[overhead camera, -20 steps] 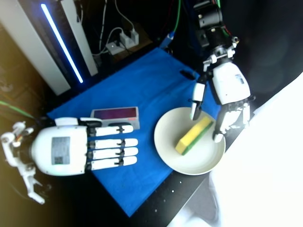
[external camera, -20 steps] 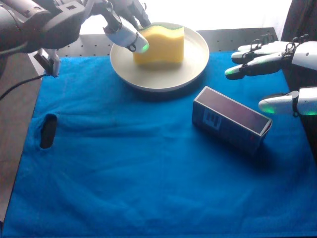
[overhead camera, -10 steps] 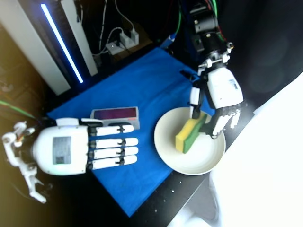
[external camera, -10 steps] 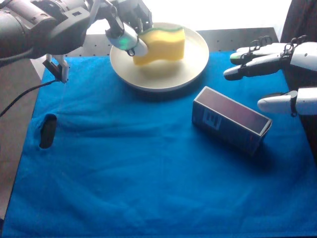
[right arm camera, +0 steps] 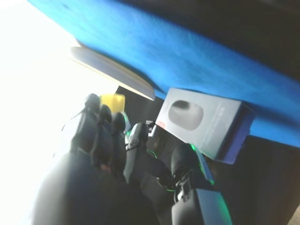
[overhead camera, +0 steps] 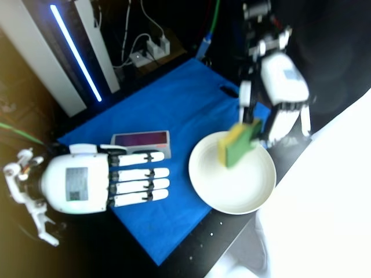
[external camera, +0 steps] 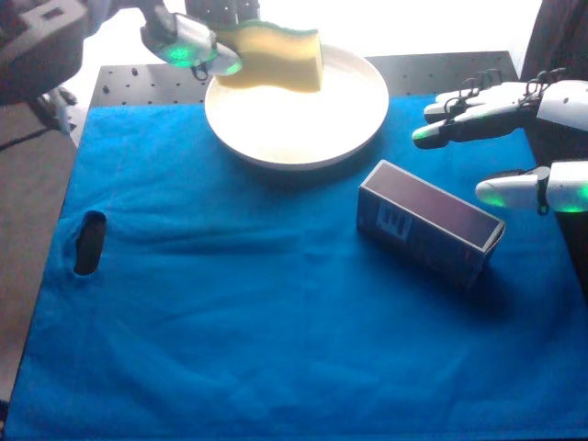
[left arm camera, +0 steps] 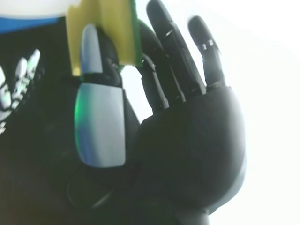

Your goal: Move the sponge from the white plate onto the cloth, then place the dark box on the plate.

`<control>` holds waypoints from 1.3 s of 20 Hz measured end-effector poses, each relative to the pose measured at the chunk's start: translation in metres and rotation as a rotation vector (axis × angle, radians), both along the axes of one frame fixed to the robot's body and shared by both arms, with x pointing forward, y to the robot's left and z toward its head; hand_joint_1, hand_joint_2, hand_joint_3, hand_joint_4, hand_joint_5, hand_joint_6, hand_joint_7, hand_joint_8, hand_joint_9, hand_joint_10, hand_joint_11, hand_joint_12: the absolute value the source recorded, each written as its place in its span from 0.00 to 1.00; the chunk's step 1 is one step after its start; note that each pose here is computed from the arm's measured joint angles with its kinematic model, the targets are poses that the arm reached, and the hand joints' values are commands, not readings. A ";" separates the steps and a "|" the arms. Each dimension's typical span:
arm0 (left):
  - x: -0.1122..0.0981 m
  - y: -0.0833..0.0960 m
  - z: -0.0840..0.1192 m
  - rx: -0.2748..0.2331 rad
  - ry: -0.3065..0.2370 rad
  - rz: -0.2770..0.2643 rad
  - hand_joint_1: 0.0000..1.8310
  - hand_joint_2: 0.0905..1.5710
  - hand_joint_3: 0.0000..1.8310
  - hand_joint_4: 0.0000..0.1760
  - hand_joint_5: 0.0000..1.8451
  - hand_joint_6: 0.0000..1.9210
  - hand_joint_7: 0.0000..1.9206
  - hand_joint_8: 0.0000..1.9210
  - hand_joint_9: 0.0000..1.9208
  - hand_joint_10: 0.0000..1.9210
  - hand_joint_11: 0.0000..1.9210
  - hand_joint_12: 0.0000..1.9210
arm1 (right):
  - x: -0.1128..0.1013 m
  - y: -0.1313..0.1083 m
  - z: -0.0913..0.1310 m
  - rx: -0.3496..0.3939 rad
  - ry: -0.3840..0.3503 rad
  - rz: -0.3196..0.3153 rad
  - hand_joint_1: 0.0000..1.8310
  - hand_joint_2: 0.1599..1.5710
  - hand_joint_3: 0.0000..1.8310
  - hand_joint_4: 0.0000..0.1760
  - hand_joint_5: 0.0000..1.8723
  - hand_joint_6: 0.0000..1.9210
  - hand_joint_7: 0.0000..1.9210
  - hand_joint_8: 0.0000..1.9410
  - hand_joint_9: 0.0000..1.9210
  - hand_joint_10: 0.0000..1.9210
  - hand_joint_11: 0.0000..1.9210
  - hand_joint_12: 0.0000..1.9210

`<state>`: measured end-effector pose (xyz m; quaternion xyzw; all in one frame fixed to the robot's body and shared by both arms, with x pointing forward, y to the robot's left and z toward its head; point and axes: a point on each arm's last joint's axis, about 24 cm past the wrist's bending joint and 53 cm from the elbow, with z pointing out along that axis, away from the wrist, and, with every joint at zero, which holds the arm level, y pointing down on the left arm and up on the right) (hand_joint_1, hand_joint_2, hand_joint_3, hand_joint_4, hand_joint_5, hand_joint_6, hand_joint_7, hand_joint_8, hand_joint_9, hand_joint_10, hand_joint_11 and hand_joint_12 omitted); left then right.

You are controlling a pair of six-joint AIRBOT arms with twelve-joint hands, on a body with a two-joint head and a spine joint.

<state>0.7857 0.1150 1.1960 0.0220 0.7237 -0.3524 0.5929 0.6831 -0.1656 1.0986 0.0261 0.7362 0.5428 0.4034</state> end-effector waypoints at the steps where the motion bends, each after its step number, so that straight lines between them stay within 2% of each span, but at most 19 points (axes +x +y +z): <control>1: -0.008 0.000 0.005 0.005 -0.014 -0.017 0.69 0.66 0.00 0.00 0.55 0.44 0.61 0.40 0.64 0.20 0.46 0.65 | -0.001 0.001 0.000 0.005 0.003 0.000 0.41 0.83 0.00 0.34 0.26 0.00 0.15 0.00 0.10 0.00 0.08 0.03; 2: -0.018 0.000 0.011 0.011 -0.035 -0.038 0.69 0.65 0.00 0.00 0.55 0.44 0.63 0.36 0.66 0.17 0.50 0.59 | -0.002 0.003 0.000 0.009 0.007 0.003 0.41 0.83 0.00 0.30 0.26 0.00 0.15 0.00 0.09 0.00 0.07 0.03; 3: -0.030 0.001 0.019 0.016 -0.063 -0.063 0.75 0.65 0.00 0.00 0.52 0.43 0.61 0.33 0.60 0.44 0.49 0.55 | -0.003 0.004 -0.001 0.007 0.009 0.008 0.38 0.82 0.00 0.38 0.26 0.00 0.15 0.00 0.09 0.00 0.07 0.02; 4: -0.039 0.002 0.026 0.019 -0.086 -0.082 0.76 0.65 0.00 0.00 0.53 0.44 0.62 0.32 0.54 0.53 0.43 0.54 | -0.003 0.003 -0.003 0.006 0.015 0.004 0.37 0.83 0.00 0.40 0.25 0.00 0.14 0.00 0.09 0.00 0.07 0.02; 5: -0.050 0.005 0.032 0.012 -0.102 -0.102 0.76 0.66 0.00 0.00 0.53 0.45 0.62 0.32 0.53 0.55 0.41 0.55 | -0.003 0.002 -0.004 0.003 0.017 0.002 0.37 0.83 0.00 0.40 0.25 0.00 0.13 0.00 0.08 0.00 0.07 0.02; 6: -0.061 0.011 0.034 -0.011 -0.101 -0.119 0.76 0.66 0.00 0.00 0.54 0.44 0.61 0.35 0.50 0.57 0.33 0.58 | -0.004 0.001 -0.006 -0.001 0.020 0.000 0.24 0.84 0.01 0.53 0.23 0.00 0.15 0.00 0.10 0.00 0.08 0.02; 7: -0.069 0.017 0.031 -0.028 -0.086 -0.130 0.76 0.66 0.00 0.00 0.54 0.43 0.60 0.37 0.50 0.57 0.31 0.61 | -0.003 0.001 -0.006 -0.002 0.020 0.000 0.20 0.85 0.01 0.56 0.22 0.00 0.15 0.00 0.10 0.00 0.07 0.02; 8: -0.076 0.022 0.026 -0.026 -0.065 -0.141 0.70 0.66 0.00 0.00 0.56 0.42 0.61 0.40 0.53 0.37 0.38 0.62 | -0.003 0.001 -0.006 -0.004 0.021 -0.002 0.18 0.85 0.00 0.58 0.22 0.00 0.15 0.00 0.10 0.00 0.07 0.02; 10: -0.090 0.027 0.021 -0.021 -0.037 -0.166 0.70 0.65 0.00 0.00 0.57 0.37 0.62 0.41 0.62 0.28 0.49 0.63 | -0.003 0.000 -0.007 -0.004 0.022 -0.003 0.19 0.84 0.00 0.63 0.23 0.00 0.16 0.00 0.10 0.00 0.07 0.02; 11: -0.099 0.028 0.020 -0.009 -0.035 -0.185 0.70 0.65 0.00 0.00 0.57 0.37 0.63 0.41 0.64 0.28 0.49 0.64 | -0.003 0.000 -0.007 -0.004 0.022 -0.003 0.17 0.83 0.00 0.76 0.22 0.00 0.16 0.00 0.10 0.00 0.07 0.02; 13: -0.117 0.028 0.011 0.005 -0.014 -0.218 0.76 0.64 0.00 0.00 0.55 0.43 0.64 0.32 0.54 0.51 0.36 0.61 | -0.002 0.000 -0.006 -0.003 0.023 -0.006 0.19 0.82 0.00 0.77 0.23 0.00 0.17 0.00 0.12 0.00 0.08 0.02; 14: -0.124 0.027 0.002 0.018 0.007 -0.228 0.71 0.65 0.00 0.00 0.56 0.42 0.64 0.35 0.53 0.39 0.32 0.64 | -0.002 0.000 -0.006 -0.003 0.023 -0.006 0.20 0.82 0.00 0.75 0.24 0.00 0.17 0.00 0.12 0.00 0.09 0.02; 16: -0.137 0.028 -0.021 0.060 0.059 -0.244 0.76 0.66 0.00 0.00 0.52 0.46 0.58 0.41 0.52 0.55 0.39 0.59 | -0.003 0.000 -0.007 -0.004 0.025 -0.007 0.20 0.82 0.00 0.81 0.24 0.00 0.17 0.00 0.11 0.00 0.08 0.02; 17: -0.139 0.029 -0.028 0.068 0.078 -0.241 0.70 0.66 0.00 0.00 0.56 0.42 0.61 0.41 0.55 0.38 0.43 0.61 | -0.002 0.000 -0.007 -0.005 0.025 -0.008 0.21 0.82 0.00 0.78 0.23 0.00 0.17 0.00 0.11 0.00 0.08 0.01; 19: -0.142 0.033 -0.045 0.088 0.127 -0.234 0.76 0.66 0.00 0.00 0.56 0.41 0.59 0.38 0.52 0.55 0.40 0.61 | -0.003 0.000 -0.007 -0.004 0.024 -0.007 0.20 0.82 0.00 0.78 0.23 0.00 0.17 0.00 0.11 0.00 0.07 0.01; 23: -0.148 0.023 -0.081 0.158 0.198 -0.250 0.76 0.65 0.00 0.00 0.56 0.38 0.58 0.39 0.55 0.54 0.44 0.63 | -0.003 0.000 -0.008 -0.005 0.025 -0.007 0.18 0.83 0.00 0.74 0.22 0.00 0.15 0.00 0.09 0.00 0.07 0.01; 24: -0.149 0.023 -0.085 0.160 0.207 -0.251 0.71 0.65 0.00 0.00 0.59 0.33 0.59 0.46 0.57 0.44 0.45 0.68 | -0.003 0.000 -0.007 -0.004 0.025 -0.007 0.18 0.84 0.00 0.70 0.23 0.00 0.15 0.00 0.10 0.00 0.07 0.01; 25: -0.148 0.024 -0.089 0.168 0.214 -0.246 0.75 0.66 0.00 0.00 0.58 0.33 0.54 0.48 0.54 0.56 0.45 0.69 | -0.002 0.000 -0.007 -0.005 0.025 -0.008 0.18 0.84 0.00 0.73 0.22 0.00 0.14 0.00 0.08 0.00 0.06 0.00; 26: -0.145 0.027 -0.092 0.163 0.229 -0.234 0.76 0.66 0.00 0.00 0.57 0.37 0.54 0.46 0.54 0.56 0.43 0.68 | -0.002 -0.001 -0.008 -0.006 0.026 -0.009 0.18 0.84 0.00 0.72 0.22 0.00 0.13 0.00 0.08 0.00 0.05 0.00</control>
